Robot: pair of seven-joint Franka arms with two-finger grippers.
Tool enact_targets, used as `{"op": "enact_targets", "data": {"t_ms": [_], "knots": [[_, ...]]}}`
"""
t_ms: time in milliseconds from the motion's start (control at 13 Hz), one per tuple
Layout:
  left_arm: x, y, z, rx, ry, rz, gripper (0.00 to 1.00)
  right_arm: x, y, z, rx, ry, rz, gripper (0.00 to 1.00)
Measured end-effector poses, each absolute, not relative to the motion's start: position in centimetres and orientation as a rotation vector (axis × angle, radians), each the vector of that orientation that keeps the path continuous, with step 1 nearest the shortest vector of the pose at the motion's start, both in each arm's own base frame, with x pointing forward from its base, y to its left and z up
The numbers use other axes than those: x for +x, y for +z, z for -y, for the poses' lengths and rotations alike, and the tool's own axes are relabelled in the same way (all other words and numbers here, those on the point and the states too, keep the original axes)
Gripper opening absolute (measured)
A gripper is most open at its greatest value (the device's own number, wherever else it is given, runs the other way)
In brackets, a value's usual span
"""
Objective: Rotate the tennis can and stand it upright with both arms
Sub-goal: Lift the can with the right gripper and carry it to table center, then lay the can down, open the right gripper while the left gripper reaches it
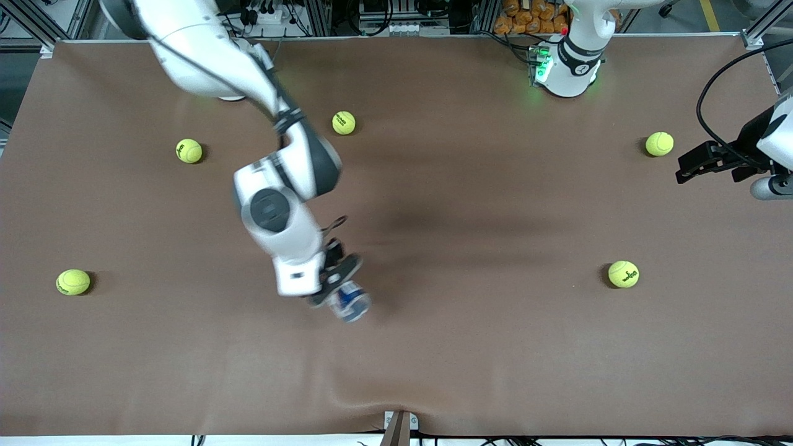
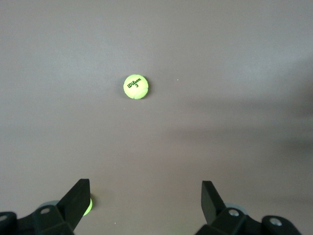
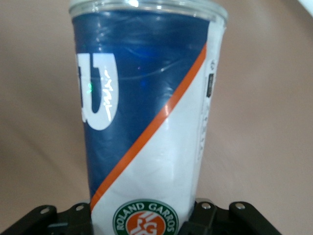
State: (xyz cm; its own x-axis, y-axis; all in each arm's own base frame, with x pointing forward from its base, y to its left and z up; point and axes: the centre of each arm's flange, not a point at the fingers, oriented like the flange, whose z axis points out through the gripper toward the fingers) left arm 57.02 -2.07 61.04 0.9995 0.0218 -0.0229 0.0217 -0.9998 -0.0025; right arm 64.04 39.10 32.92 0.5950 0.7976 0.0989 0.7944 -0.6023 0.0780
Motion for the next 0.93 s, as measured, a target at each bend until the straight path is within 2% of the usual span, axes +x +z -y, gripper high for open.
{"op": "enact_targets", "data": {"t_ms": [309, 618, 772, 926], "knots": [[57.1, 60.8, 1.8, -3.139, 0.045, 0.041, 1.0, 57.7, 31.3, -48.0, 2.578, 0.196, -1.624, 0.49], [57.1, 60.6, 1.8, -3.138, 0.051, 0.041, 1.0, 49.7, 25.7, -55.3, 2.307, 0.173, -1.844, 0.49], [57.1, 60.5, 1.9, -3.138, 0.054, 0.04, 1.0, 47.6, 22.2, -56.5, 2.235, 0.184, -1.908, 0.53], [57.2, 60.4, 1.8, -3.138, 0.056, 0.041, 1.0, 46.9, 19.1, -56.8, 2.199, 0.196, -1.941, 0.53]]}}
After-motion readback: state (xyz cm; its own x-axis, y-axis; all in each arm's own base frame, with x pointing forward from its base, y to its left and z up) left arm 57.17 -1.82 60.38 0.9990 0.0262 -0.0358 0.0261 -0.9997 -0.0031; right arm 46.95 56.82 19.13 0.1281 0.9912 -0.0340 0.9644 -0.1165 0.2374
